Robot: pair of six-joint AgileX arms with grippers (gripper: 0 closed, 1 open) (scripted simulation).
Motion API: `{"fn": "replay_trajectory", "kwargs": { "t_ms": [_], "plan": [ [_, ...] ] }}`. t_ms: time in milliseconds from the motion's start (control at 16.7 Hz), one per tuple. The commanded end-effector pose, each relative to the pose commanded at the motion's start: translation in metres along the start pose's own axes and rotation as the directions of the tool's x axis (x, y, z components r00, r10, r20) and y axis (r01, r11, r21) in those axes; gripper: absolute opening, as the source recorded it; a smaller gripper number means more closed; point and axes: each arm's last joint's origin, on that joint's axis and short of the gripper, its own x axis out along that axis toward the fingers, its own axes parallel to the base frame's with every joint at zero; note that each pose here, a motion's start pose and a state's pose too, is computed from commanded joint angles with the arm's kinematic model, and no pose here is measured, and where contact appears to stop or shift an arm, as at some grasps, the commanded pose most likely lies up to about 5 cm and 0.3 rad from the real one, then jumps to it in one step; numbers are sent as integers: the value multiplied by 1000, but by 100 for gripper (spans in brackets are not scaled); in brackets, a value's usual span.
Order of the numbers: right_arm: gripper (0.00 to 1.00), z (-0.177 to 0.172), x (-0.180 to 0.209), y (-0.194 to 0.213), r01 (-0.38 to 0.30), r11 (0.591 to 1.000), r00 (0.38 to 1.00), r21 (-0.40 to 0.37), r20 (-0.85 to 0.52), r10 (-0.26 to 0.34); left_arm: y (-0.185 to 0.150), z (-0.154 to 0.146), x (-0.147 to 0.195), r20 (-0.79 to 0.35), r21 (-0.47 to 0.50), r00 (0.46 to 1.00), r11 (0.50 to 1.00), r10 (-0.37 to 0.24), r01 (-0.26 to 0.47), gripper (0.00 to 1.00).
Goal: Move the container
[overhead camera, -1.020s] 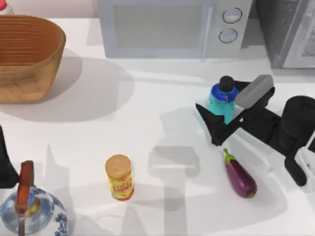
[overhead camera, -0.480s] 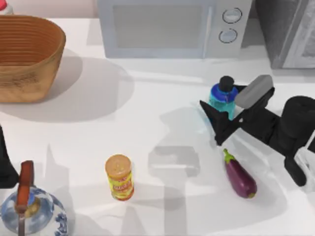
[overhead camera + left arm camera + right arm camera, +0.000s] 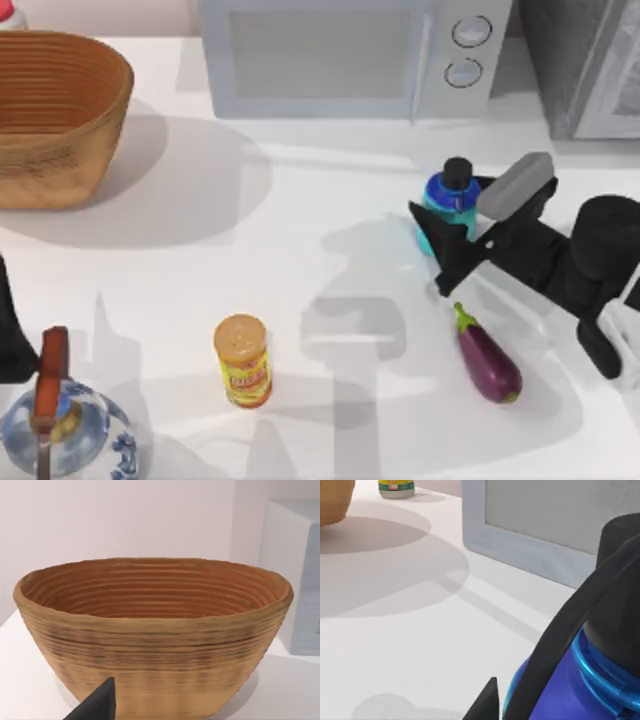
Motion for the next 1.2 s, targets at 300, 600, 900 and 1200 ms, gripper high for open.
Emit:
{"fn": "replay_trajectory", "kwargs": {
  "t_ms": [300,600,900,1200],
  "plan": [
    [0,0,0,0,0,1000,1000,0,0,0,0,0,0,0,0,1000,1000,0,0,100],
    [0,1,-1,-5,3,1000,1000,-3,-3,-3,0,0,0,0,0,1000,1000,0,0,100],
    [0,-11,-30,-61,-12,1000,994,-7,-106,11,0,0,0,0,0,1000,1000,0,0,100],
    [0,-10,-104,-146,-19,1000,990,-19,-144,16,0,0,0,0,0,1000,1000,0,0,100]
  ]
}}
